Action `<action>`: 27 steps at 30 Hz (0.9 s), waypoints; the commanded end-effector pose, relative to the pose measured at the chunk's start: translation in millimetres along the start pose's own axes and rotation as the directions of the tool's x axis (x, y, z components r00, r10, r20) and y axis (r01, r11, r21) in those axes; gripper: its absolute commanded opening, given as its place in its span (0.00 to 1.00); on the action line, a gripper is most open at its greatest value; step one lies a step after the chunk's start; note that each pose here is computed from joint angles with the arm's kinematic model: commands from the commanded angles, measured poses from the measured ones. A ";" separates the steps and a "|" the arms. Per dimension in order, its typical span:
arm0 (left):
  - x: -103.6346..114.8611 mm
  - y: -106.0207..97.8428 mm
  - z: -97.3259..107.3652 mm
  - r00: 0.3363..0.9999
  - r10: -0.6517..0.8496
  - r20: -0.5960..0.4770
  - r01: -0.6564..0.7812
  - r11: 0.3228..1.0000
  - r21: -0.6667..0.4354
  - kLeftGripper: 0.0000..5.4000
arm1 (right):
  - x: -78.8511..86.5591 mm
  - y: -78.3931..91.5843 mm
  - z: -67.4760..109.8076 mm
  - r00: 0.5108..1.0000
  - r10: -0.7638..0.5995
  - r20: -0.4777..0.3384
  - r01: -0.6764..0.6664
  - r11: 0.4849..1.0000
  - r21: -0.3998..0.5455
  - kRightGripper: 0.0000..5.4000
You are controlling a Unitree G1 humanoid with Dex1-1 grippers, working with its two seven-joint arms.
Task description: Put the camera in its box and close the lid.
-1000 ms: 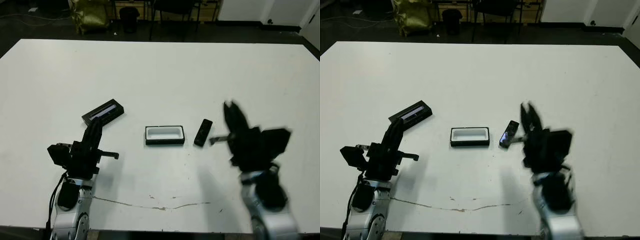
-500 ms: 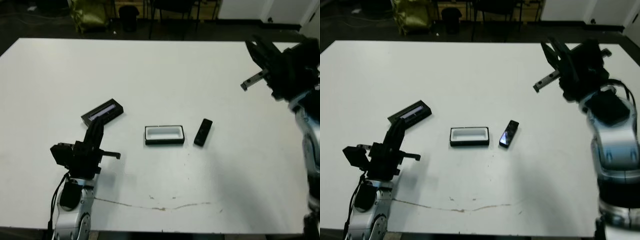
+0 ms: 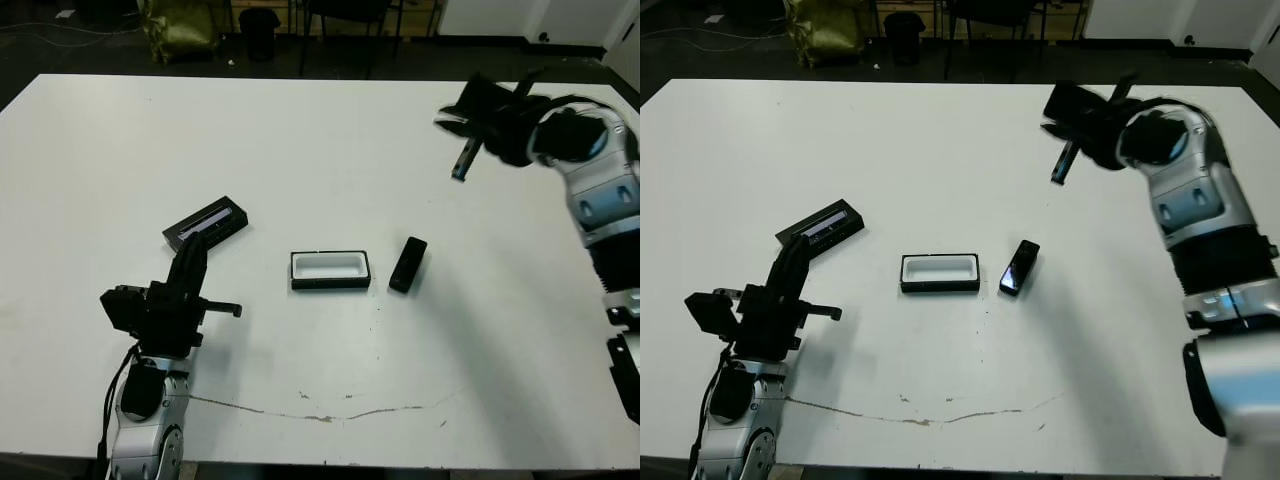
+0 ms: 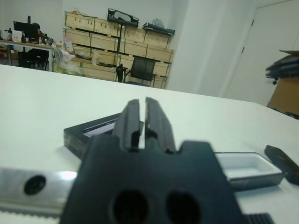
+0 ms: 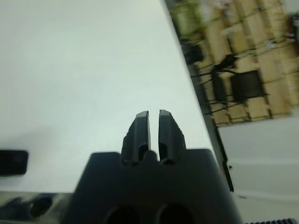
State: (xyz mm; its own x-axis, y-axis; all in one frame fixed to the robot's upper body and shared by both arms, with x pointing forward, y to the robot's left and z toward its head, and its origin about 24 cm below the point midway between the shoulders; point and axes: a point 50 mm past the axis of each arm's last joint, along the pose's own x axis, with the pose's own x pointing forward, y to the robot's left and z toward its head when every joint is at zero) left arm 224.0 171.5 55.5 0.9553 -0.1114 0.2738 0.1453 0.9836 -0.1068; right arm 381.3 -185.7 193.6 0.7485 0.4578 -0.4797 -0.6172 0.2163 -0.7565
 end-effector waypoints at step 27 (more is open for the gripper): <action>-5.8 -1.8 -4.1 0.997 0.024 -0.071 -0.024 1.000 -0.006 0.00 | 44.2 52.5 -5.8 0.901 0.426 -0.078 -0.424 0.904 0.051 0.00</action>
State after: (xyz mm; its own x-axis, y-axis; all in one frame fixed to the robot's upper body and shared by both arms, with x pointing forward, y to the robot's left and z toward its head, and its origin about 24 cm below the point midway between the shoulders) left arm 222.1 167.6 55.7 0.9657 -0.1025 0.2385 0.1358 0.9825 -0.1274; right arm 387.4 -158.7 144.0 0.4662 0.4468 -0.7636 -0.8635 0.0423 -0.5025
